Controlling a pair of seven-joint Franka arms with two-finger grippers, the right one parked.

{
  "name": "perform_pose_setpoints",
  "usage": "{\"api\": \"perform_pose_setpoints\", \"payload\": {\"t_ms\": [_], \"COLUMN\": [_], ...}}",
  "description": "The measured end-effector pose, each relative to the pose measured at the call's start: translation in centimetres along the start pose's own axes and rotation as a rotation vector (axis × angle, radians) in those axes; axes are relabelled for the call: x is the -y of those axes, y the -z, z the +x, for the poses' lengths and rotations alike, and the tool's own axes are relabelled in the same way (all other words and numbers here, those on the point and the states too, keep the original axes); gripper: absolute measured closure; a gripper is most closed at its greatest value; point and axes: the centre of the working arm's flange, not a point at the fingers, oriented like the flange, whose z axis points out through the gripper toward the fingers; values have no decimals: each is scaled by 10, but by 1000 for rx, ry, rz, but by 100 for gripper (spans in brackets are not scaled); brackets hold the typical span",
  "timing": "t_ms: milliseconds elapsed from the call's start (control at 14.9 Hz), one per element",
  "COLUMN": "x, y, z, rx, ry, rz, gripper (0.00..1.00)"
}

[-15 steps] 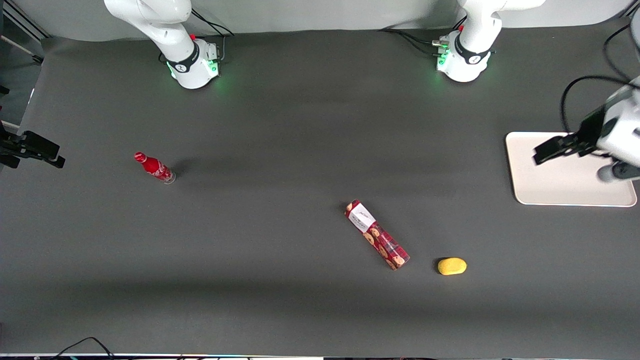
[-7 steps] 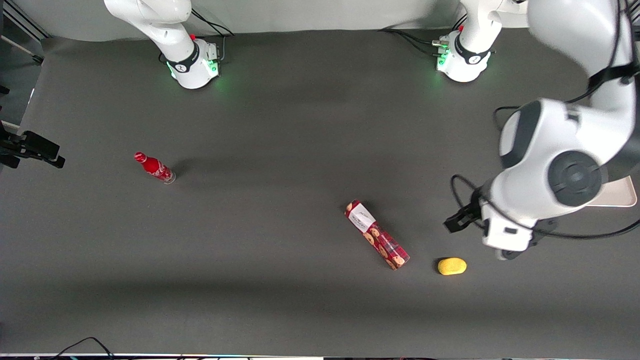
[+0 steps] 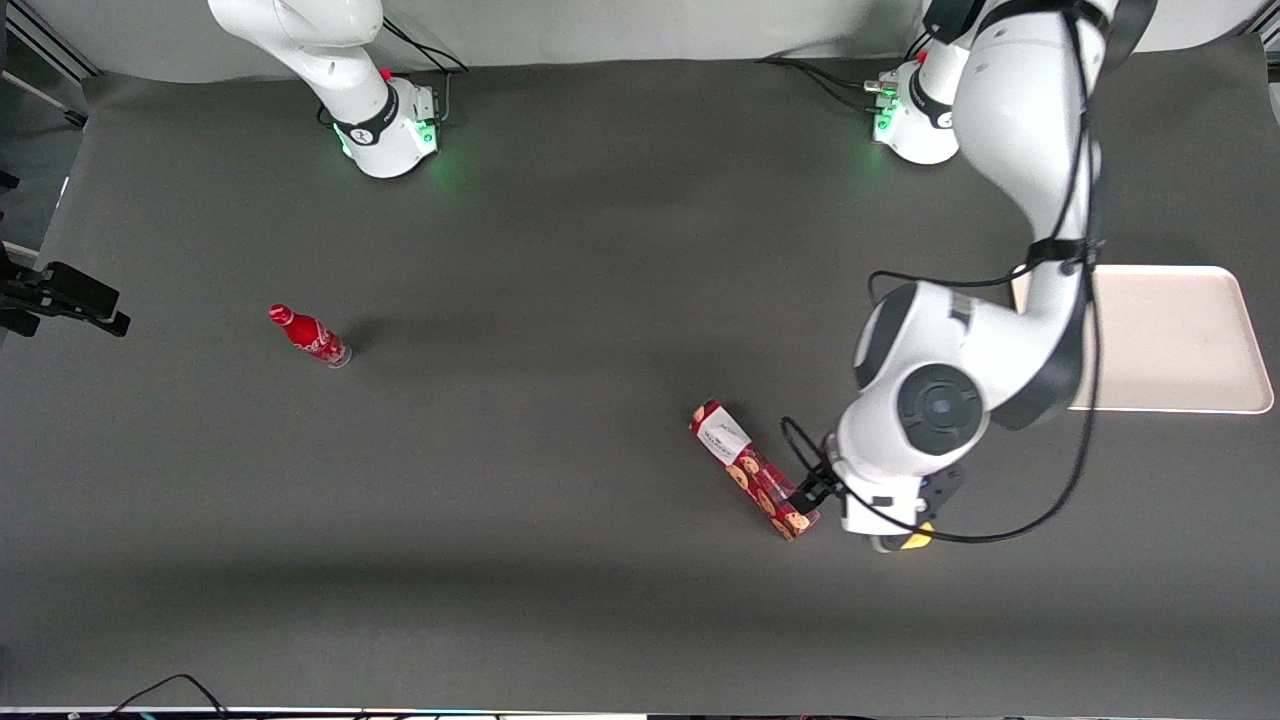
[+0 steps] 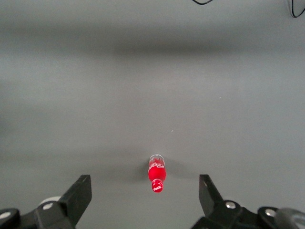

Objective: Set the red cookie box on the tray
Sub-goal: 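Move the left gripper down over the red tartan shortbread box, then close the left gripper on the end of the shortbread box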

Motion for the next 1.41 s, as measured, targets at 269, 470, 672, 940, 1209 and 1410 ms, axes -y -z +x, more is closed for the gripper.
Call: {"api": "perform_pose_setpoints", "payload": {"t_ms": [269,470,672,940,1209,1410], "x": [-25,-31,-30,-32,-32,-32], "y": [-71,-104,-134,-161,-161,-160], "z": [-26,-34,-37,-51,-51,-51], "rx": [-6,-17,-22,-20,-20,-21], "ry": [24,26,35,45,48,48], "rz": [-12,-40,-51,-47,-46,-48], "gripper": [0,0,0,1,23,58]}}
